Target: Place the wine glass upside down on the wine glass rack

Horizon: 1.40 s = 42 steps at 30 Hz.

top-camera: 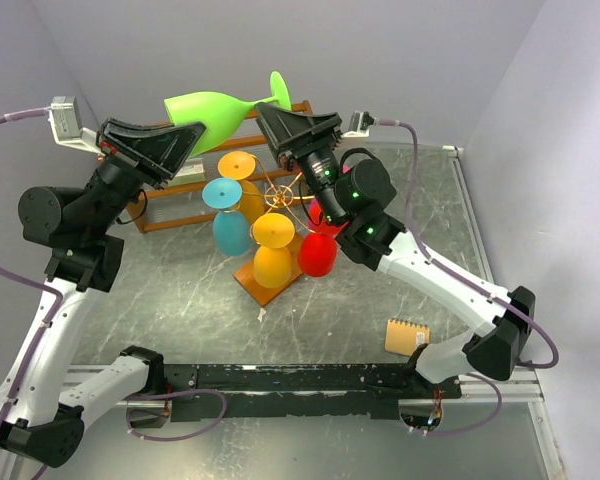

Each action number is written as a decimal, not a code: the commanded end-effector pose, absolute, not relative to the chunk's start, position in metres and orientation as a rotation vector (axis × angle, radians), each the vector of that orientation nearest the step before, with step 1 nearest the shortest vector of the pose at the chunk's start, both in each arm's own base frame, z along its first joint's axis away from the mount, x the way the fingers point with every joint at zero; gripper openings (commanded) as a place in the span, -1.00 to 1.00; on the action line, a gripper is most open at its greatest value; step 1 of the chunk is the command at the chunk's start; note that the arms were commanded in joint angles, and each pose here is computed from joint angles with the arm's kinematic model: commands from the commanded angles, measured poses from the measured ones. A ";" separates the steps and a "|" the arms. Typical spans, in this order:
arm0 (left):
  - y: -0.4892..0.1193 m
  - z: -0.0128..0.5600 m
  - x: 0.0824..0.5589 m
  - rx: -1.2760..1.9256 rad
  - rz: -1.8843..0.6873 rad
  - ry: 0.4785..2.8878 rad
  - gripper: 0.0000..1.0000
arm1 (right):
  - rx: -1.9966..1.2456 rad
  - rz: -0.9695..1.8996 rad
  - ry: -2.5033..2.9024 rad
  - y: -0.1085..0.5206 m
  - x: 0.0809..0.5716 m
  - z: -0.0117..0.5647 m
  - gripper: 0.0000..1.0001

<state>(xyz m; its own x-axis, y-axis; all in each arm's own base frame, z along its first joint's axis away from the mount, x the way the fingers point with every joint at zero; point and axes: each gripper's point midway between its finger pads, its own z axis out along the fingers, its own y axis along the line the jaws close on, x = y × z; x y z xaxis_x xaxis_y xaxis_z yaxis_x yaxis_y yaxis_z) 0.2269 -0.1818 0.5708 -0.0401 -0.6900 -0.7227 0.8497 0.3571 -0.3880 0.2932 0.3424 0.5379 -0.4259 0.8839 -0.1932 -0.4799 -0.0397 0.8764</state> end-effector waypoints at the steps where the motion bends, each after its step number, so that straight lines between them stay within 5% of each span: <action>1: -0.185 0.579 0.210 0.276 -1.288 0.962 -0.86 | 0.608 1.741 1.102 0.332 0.296 0.559 0.03; 20: -0.198 0.561 0.203 0.363 -1.355 1.026 -0.86 | 0.538 1.827 1.071 0.349 0.292 0.560 -0.46; 26: -0.205 0.552 0.206 0.385 -1.385 1.078 -0.86 | 0.493 1.807 1.037 0.348 0.290 0.566 -0.92; 30: -0.205 0.549 0.209 0.375 -1.375 1.112 -0.61 | 0.451 1.740 0.989 0.338 0.288 0.576 -1.00; 37: -0.191 0.545 0.226 0.239 -1.256 1.209 0.23 | 0.346 1.480 0.878 0.304 0.281 0.592 -1.00; 42: -0.176 0.543 0.233 0.140 -1.164 1.251 0.51 | 0.217 1.215 0.807 0.274 0.270 0.601 -1.00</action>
<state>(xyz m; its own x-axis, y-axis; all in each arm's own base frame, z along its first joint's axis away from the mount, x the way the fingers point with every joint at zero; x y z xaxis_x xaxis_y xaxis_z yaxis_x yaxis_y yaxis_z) 0.2311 -0.1917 0.5379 -0.1848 -0.5959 -0.7815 0.7982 0.3729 -0.4731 0.2868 0.3171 0.5702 -0.1628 0.9213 -0.3531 -0.6895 0.1497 0.7086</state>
